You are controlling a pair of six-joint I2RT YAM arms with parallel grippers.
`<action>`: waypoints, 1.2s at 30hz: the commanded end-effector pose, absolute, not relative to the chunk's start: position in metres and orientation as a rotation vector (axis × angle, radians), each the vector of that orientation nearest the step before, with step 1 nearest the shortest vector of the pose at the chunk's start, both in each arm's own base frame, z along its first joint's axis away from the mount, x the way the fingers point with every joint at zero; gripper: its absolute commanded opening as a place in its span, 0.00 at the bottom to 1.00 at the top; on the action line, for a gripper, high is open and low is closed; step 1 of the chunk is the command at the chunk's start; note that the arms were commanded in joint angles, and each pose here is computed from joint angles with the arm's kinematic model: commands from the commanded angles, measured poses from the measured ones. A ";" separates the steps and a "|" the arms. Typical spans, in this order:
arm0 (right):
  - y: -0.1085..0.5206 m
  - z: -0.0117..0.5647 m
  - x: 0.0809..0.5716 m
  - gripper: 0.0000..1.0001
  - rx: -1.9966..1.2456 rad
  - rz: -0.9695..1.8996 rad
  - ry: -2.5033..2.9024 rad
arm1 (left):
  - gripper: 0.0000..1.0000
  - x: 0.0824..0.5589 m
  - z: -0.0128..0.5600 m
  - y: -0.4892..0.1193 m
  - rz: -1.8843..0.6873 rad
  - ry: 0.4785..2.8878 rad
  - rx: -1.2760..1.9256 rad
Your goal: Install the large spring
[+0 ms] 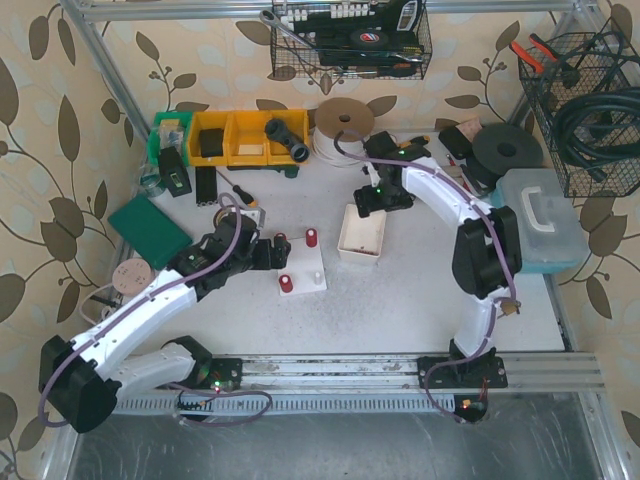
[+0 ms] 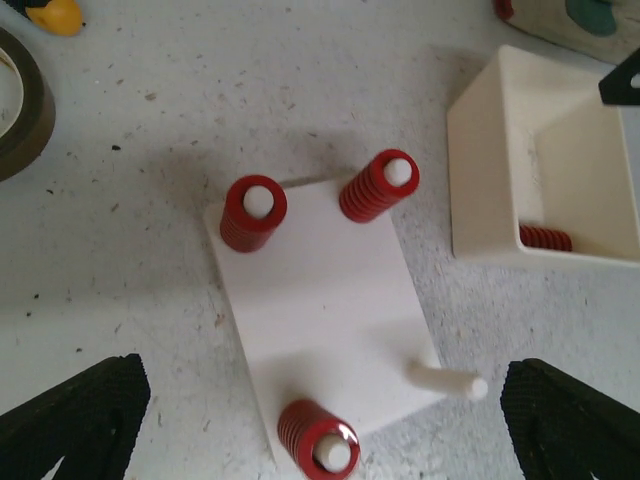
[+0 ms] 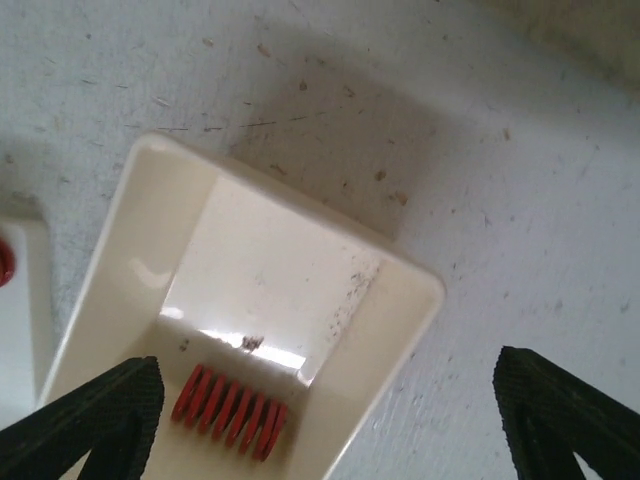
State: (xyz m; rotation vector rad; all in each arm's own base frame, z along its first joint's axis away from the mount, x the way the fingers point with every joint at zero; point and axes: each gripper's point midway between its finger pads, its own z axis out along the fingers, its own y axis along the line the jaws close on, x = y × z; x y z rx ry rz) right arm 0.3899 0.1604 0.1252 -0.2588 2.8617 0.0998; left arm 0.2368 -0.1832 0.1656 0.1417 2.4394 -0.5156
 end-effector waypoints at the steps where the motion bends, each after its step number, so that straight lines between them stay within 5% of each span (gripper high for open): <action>1: 0.147 0.114 0.392 0.91 -0.359 -0.035 2.923 | 0.98 0.256 0.182 -0.197 -0.603 2.366 0.104; 8: 0.135 0.100 0.397 0.99 -0.387 -0.063 2.959 | 0.98 0.255 0.185 -0.186 -0.643 2.305 0.042; 25: 0.089 0.079 0.420 0.98 -0.192 -0.113 3.000 | 0.97 0.260 0.175 -0.181 -0.667 2.331 -0.009; 36: 0.068 0.077 0.368 0.96 -0.059 -0.157 3.035 | 0.97 0.260 0.175 -0.181 -0.675 2.327 -0.011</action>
